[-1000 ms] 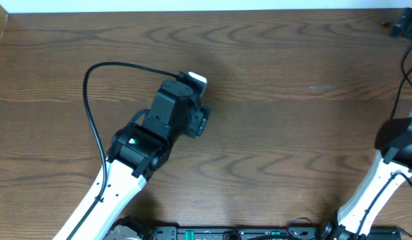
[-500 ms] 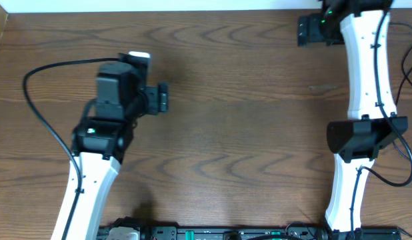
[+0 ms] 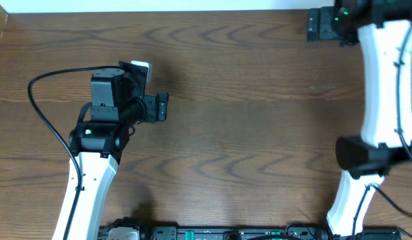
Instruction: Untangle cables
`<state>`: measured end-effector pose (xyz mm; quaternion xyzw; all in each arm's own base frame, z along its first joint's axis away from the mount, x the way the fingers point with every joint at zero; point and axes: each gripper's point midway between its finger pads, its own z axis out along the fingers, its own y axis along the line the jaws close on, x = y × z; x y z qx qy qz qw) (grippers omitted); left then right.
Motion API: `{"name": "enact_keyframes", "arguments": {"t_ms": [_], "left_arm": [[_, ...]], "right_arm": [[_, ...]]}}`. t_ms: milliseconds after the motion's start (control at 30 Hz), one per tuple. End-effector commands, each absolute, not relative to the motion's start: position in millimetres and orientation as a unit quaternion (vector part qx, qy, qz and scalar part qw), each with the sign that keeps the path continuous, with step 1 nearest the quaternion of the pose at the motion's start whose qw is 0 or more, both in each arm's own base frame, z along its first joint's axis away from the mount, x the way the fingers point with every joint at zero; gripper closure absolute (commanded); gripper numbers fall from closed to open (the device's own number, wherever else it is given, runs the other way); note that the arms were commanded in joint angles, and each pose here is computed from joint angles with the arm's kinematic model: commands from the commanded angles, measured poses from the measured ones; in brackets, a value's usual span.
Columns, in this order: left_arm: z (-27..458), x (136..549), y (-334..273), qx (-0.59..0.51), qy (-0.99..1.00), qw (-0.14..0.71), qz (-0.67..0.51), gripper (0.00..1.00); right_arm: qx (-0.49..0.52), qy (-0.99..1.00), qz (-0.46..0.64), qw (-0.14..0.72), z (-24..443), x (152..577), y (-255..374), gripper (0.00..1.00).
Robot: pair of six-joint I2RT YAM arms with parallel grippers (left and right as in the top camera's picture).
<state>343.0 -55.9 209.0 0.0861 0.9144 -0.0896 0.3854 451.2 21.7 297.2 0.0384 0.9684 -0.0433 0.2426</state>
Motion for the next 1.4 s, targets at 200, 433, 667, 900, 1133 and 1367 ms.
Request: {"name": "enact_keyframes", "arguments": {"t_ms": [200, 433, 667, 900, 1133, 1367], "left_arm": [[222, 337, -57, 0.086, 0.906, 0.402, -0.097, 0.12], [221, 334, -58, 0.088, 0.908, 0.398, -0.097, 0.12], [227, 320, -64, 0.1, 0.9, 0.416, -0.087, 0.12], [214, 276, -76, 0.113, 0.887, 0.438, -0.095, 0.12], [213, 225, -72, 0.114, 0.865, 0.478, -0.103, 0.11], [210, 202, -65, 0.114, 0.865, 0.479, -0.098, 0.1]], "right_arm": [[0.039, 0.965, -0.073, 0.249, 278, 394, 3, 0.01], [0.035, 0.944, -0.055, 0.324, 248, 340, 1, 0.01], [0.039, 0.912, -0.028, 0.408, 248, 292, 2, 0.01], [0.054, 0.894, -0.016, 0.444, 235, 255, -1, 0.01], [0.084, 0.897, -0.002, 0.434, 210, 242, -3, 0.01], [0.098, 0.89, -0.005, 0.445, 212, 241, -6, 0.01]]}}
